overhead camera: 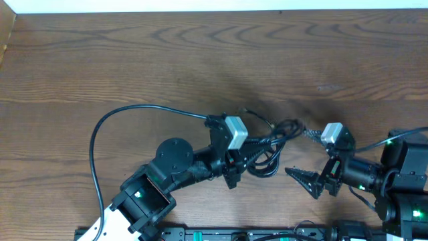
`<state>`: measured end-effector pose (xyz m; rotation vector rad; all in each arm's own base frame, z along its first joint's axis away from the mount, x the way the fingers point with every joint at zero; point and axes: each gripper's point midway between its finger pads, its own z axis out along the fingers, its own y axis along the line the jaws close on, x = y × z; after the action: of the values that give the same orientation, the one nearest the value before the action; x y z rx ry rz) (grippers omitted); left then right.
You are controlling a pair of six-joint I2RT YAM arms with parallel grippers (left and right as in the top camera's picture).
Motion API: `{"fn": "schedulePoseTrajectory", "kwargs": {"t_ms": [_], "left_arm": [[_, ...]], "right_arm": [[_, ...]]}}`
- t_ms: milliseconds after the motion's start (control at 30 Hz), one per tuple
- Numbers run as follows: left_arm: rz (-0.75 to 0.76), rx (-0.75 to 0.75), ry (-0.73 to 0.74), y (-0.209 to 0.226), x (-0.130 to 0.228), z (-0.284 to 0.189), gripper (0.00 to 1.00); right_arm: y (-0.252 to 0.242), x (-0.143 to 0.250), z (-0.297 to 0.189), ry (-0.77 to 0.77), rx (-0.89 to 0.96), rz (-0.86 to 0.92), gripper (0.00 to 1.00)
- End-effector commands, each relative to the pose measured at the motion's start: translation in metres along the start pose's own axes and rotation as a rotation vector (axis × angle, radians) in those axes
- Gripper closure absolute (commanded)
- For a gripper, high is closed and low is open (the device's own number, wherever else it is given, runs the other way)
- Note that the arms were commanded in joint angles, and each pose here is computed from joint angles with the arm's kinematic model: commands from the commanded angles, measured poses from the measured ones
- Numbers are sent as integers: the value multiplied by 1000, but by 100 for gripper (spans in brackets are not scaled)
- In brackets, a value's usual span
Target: Untangle cables
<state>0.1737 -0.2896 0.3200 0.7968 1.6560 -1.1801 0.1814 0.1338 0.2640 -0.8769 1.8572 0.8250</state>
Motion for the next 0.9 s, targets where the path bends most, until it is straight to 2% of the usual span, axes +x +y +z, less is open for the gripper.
{"fn": "schedulePoseTrajectory", "kwargs": {"t_ms": [0, 233, 467, 633, 867], "left_arm": [[198, 43, -6, -11, -5, -5, 92], [295, 36, 10, -9, -1, -5, 92], [311, 36, 29, -8, 4, -5, 93], [343, 91, 33, -17, 6, -6, 93], [383, 110, 7, -22, 1, -6, 92]], "right_arm": [[11, -16, -3, -66, -50, -100, 1], [4, -40, -6, -141, -17, -155, 1], [-1, -59, -9, -198, 9, -231, 1], [0, -61, -10, -206, 9, -250, 1], [30, -52, -11, -224, -158, -300, 1]]}}
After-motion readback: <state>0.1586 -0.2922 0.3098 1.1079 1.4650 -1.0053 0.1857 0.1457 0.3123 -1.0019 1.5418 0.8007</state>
